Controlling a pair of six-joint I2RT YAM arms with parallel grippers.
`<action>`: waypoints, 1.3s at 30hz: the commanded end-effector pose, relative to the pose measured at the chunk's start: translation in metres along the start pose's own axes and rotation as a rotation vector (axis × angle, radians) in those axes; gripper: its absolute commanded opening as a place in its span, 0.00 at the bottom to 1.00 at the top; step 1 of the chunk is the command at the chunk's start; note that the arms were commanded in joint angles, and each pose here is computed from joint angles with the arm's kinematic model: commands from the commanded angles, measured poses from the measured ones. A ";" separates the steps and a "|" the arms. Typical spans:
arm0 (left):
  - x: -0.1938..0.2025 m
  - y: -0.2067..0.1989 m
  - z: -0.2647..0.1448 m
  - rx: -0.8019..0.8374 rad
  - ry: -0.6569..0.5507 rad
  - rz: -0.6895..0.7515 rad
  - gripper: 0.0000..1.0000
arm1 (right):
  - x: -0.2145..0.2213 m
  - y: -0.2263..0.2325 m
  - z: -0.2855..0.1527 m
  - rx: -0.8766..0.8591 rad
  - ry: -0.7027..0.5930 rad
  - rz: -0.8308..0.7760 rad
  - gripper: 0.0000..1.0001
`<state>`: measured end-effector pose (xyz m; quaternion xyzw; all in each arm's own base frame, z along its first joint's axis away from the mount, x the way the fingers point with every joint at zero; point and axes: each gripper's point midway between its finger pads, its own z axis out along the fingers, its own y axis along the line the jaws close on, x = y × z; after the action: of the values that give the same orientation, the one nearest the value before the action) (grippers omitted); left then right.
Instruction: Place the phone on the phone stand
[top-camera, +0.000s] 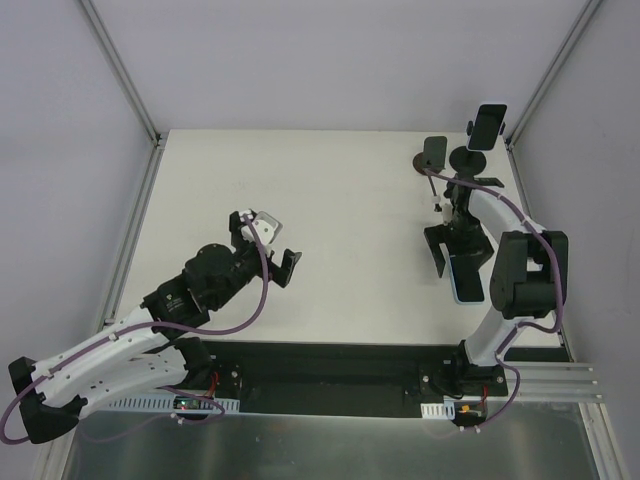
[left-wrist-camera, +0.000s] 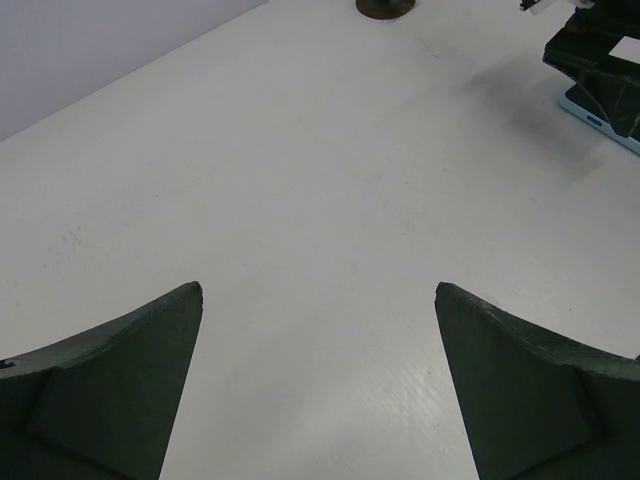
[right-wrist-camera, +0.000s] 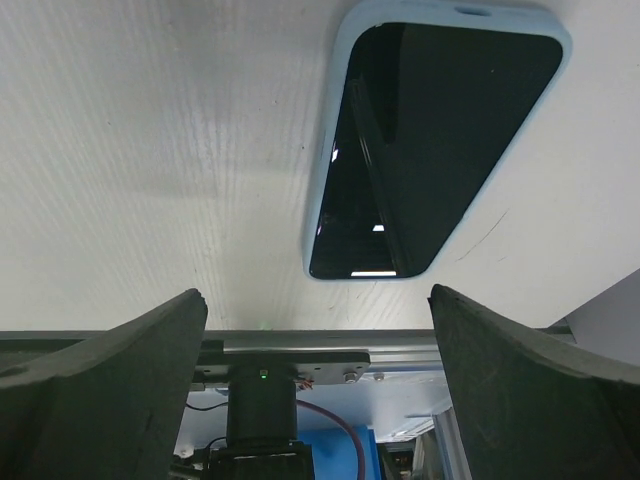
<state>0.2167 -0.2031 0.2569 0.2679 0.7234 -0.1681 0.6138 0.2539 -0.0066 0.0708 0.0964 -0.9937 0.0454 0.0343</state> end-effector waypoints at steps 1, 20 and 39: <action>-0.017 0.000 -0.004 0.002 -0.048 0.007 0.99 | 0.004 -0.006 0.006 0.022 0.039 0.031 0.97; -0.007 0.006 0.003 -0.040 -0.010 0.045 0.99 | -0.021 -0.034 0.044 -0.107 0.054 0.113 0.97; 0.002 0.007 0.010 -0.053 0.022 0.072 0.99 | -0.044 -0.033 0.052 -0.185 0.020 0.081 0.81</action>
<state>0.2271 -0.1995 0.2443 0.2819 0.7323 -0.1224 0.6076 0.2824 -0.0447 0.0176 0.0422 -0.9959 -0.0138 0.0789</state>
